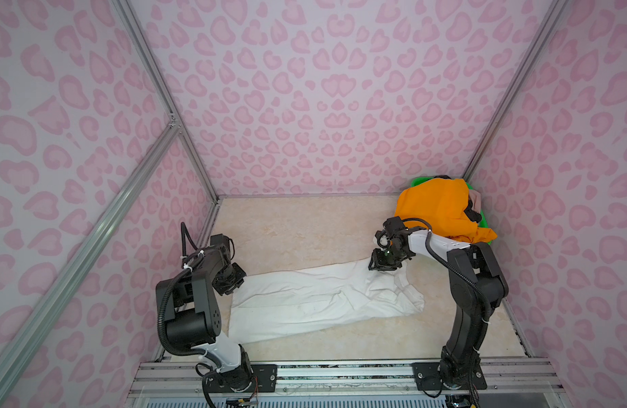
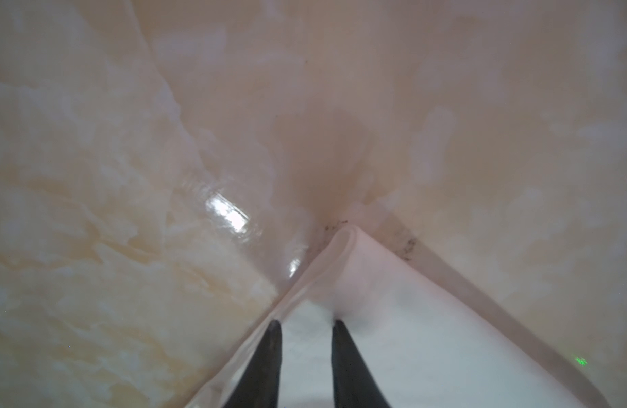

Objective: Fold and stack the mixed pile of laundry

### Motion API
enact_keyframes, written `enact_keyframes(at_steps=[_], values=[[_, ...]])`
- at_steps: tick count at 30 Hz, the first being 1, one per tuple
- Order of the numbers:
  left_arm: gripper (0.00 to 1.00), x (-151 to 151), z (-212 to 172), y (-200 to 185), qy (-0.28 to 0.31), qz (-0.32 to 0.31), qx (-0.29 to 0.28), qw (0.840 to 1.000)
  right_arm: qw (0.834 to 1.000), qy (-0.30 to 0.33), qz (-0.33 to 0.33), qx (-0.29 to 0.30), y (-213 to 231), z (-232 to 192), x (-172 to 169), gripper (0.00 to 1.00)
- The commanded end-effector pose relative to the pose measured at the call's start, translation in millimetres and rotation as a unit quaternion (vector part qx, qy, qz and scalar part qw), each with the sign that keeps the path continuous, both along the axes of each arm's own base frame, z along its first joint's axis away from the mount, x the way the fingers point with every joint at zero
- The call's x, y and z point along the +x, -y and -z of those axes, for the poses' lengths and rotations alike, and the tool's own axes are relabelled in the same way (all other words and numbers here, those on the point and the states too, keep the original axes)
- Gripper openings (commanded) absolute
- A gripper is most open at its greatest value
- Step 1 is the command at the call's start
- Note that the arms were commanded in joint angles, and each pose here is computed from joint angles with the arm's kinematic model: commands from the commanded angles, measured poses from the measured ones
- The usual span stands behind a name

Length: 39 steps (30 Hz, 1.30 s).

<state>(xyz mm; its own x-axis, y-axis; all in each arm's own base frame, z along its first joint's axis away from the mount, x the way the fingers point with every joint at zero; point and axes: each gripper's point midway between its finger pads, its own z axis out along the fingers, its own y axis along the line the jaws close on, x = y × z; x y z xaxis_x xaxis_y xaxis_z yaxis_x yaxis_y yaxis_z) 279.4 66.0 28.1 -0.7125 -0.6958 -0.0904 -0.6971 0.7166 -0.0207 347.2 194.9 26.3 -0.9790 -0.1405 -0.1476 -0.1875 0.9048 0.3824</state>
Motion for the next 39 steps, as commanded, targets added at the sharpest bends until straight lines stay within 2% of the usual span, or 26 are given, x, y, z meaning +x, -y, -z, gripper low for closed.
enact_keyframes(at_steps=[1, 7, 11, 14, 20, 21, 23, 31, 39], values=[[0.18, 3, -2, -2, 0.004, 0.002, 0.004, 1.0, 1.0, -0.001, 0.004, -0.028, 10, 9, -1, 0.42], [0.16, 0, 7, -2, -0.016, -0.001, 0.003, 1.0, 1.0, -0.001, 0.0, -0.029, 11, 9, -1, 0.42], [0.42, -7, 8, -4, -0.031, -0.009, 0.01, 0.999, 1.0, 0.0, 0.0, -0.029, 13, 9, -1, 0.42], [0.44, -13, 5, -5, -0.037, -0.013, 0.015, 0.999, 1.0, 0.0, 0.0, -0.028, 13, 8, 0, 0.42], [0.37, -25, 8, 2, -0.037, -0.017, 0.006, 0.999, 1.0, -0.001, 0.001, -0.028, 14, 8, 0, 0.42], [0.29, -27, 10, 2, -0.038, -0.017, 0.004, 0.999, 1.0, -0.001, 0.0, -0.028, 14, 9, 0, 0.42], [0.24, -29, 14, 4, -0.043, -0.018, 0.002, 0.999, 1.0, -0.002, 0.001, -0.028, 14, 8, 1, 0.42], [0.1, -25, 12, 3, -0.041, -0.017, 0.006, 0.999, 1.0, 0.0, 0.002, -0.028, 14, 7, 2, 0.42], [0.11, -14, -5, -3, -0.032, -0.013, 0.016, 0.999, 1.0, -0.001, 0.003, -0.028, 14, 6, 1, 0.42]])
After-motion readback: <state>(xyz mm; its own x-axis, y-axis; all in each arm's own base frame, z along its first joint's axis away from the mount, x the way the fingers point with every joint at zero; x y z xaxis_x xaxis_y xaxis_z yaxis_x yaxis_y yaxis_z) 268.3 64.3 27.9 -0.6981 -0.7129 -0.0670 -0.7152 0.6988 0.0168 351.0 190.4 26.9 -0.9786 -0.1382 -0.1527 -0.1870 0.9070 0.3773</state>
